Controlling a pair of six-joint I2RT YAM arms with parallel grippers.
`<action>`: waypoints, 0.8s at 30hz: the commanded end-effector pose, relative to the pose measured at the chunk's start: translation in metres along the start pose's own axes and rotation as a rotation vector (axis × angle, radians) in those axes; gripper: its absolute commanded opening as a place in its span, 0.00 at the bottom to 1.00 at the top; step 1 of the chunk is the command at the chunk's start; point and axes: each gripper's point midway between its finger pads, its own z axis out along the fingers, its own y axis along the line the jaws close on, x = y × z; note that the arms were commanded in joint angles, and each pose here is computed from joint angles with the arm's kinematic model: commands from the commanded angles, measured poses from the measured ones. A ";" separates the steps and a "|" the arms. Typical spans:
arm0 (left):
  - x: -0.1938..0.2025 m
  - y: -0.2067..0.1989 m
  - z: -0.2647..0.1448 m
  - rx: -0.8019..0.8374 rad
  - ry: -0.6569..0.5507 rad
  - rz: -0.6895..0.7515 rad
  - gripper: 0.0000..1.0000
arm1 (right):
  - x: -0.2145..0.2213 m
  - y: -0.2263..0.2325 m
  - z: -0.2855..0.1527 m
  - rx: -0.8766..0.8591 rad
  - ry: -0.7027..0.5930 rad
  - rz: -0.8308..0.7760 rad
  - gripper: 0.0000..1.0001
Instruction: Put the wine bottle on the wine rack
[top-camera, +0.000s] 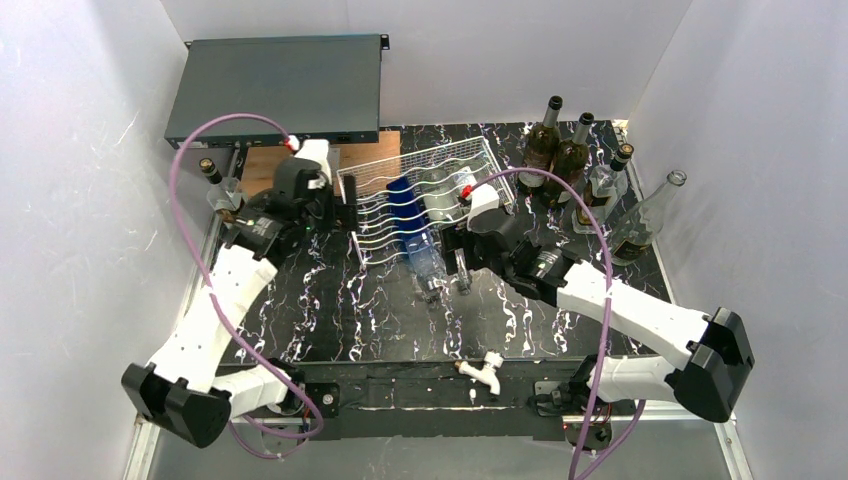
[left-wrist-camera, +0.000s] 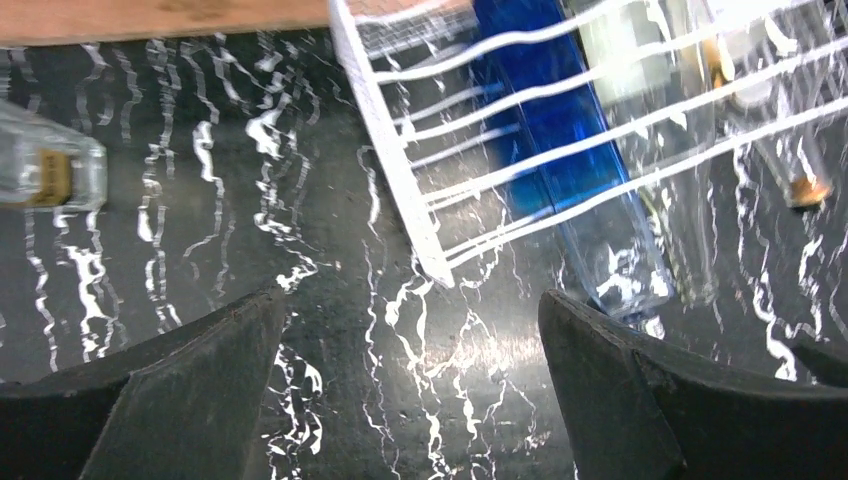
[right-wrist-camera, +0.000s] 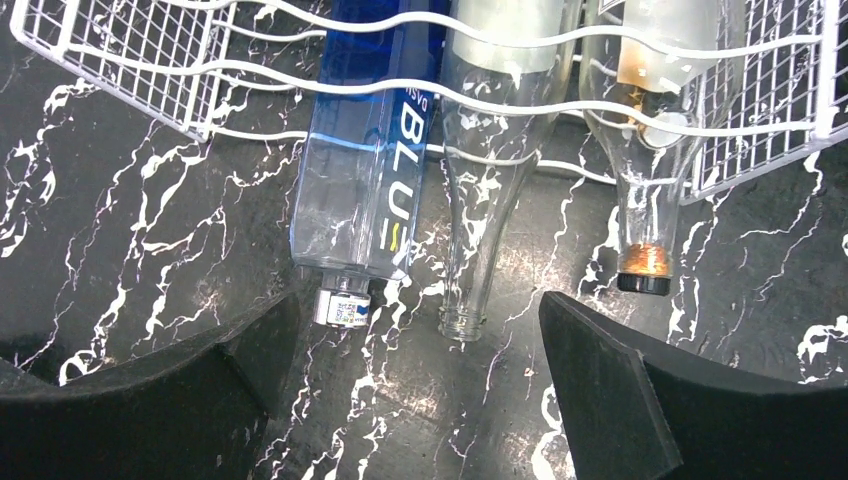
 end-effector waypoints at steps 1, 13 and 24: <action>-0.017 0.036 -0.035 -0.108 -0.030 -0.093 0.98 | -0.011 -0.010 -0.011 0.022 -0.046 -0.030 0.98; -0.097 0.208 -0.061 -0.617 -0.153 -0.376 0.98 | -0.017 -0.022 -0.027 0.007 -0.072 -0.034 0.98; -0.110 0.276 -0.023 -0.664 -0.197 -0.455 0.98 | -0.024 -0.029 -0.034 0.012 -0.070 -0.027 0.98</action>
